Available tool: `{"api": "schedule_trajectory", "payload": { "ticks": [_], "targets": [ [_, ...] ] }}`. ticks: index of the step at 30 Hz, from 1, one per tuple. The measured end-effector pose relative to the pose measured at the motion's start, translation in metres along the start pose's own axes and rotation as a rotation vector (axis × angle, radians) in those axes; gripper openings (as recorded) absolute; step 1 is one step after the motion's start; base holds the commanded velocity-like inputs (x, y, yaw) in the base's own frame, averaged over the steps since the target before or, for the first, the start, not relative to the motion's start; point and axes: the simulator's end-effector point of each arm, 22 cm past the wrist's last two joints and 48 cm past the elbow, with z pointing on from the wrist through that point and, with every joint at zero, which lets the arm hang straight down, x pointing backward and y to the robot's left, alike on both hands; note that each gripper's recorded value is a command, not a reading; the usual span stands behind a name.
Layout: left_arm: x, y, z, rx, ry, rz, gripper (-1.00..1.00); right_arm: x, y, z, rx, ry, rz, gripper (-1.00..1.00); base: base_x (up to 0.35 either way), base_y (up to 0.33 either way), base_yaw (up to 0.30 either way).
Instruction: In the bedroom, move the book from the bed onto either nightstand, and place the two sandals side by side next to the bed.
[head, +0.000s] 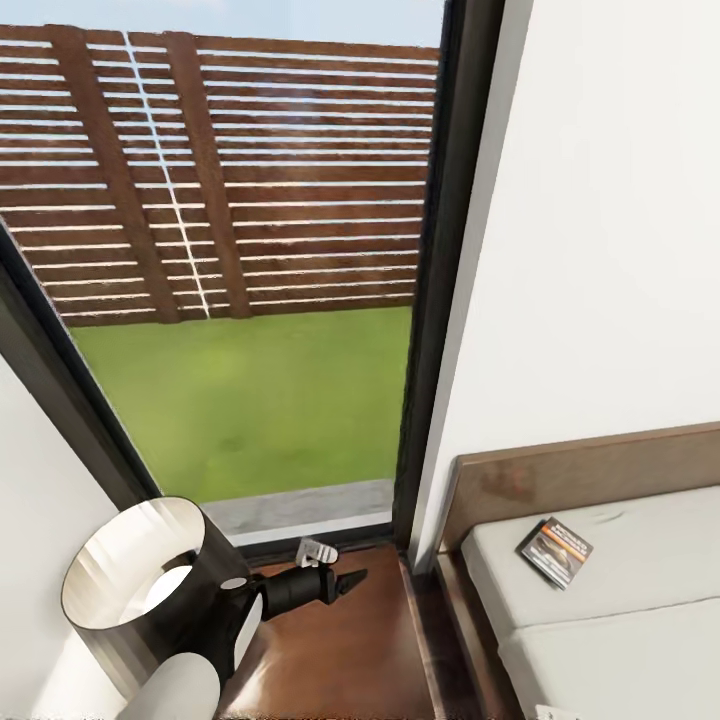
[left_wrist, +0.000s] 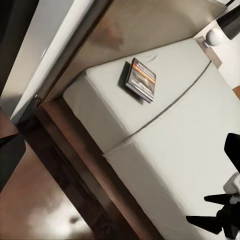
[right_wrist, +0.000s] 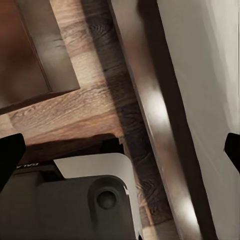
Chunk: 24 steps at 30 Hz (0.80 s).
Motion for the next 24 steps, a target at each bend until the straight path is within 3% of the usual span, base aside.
{"api": "schedule_trajectory", "payload": {
  "ticks": [2,6,7,10,17,20,22,24],
  "targets": [
    [0.001,0.001,0.0,0.0,0.002,-0.002,1.0,-0.002,-0.006,0.0,0.009,-0.001,0.002,1.0,0.0,0.0,0.0],
    [0.004,0.002,0.001,-0.001,0.006,-0.007,1.0,-0.041,-0.054,-0.002,0.076,-0.07,0.003,1.0,0.0,0.0,0.0],
    [0.005,0.003,0.001,-0.002,0.007,-0.008,1.0,-0.067,-0.069,-0.006,0.1,-0.116,0.0,1.0,0.0,0.0,0.0],
    [0.007,0.004,0.002,-0.002,0.01,-0.012,1.0,-0.166,-0.105,-0.033,0.172,-0.26,-0.007,1.0,0.0,0.0,0.0],
    [0.012,0.007,0.003,-0.009,0.016,-0.021,1.0,-0.286,-0.137,-0.101,0.261,-0.497,-0.014,1.0,0.0,0.0,0.0],
    [0.015,0.011,0.004,-0.023,0.02,-0.025,1.0,-0.306,-0.186,-0.127,0.354,-0.538,-0.028,1.0,0.0,0.0,0.0],
    [0.016,0.015,0.004,-0.039,0.022,-0.027,1.0,-0.31,-0.247,-0.148,0.454,-0.534,-0.048,1.0,0.0,0.0,0.0],
    [0.018,0.018,0.005,-0.047,0.025,-0.03,1.0,-0.308,-0.275,-0.156,0.497,-0.521,-0.057,1.0,0.0,0.0,0.0]
  ]
}}
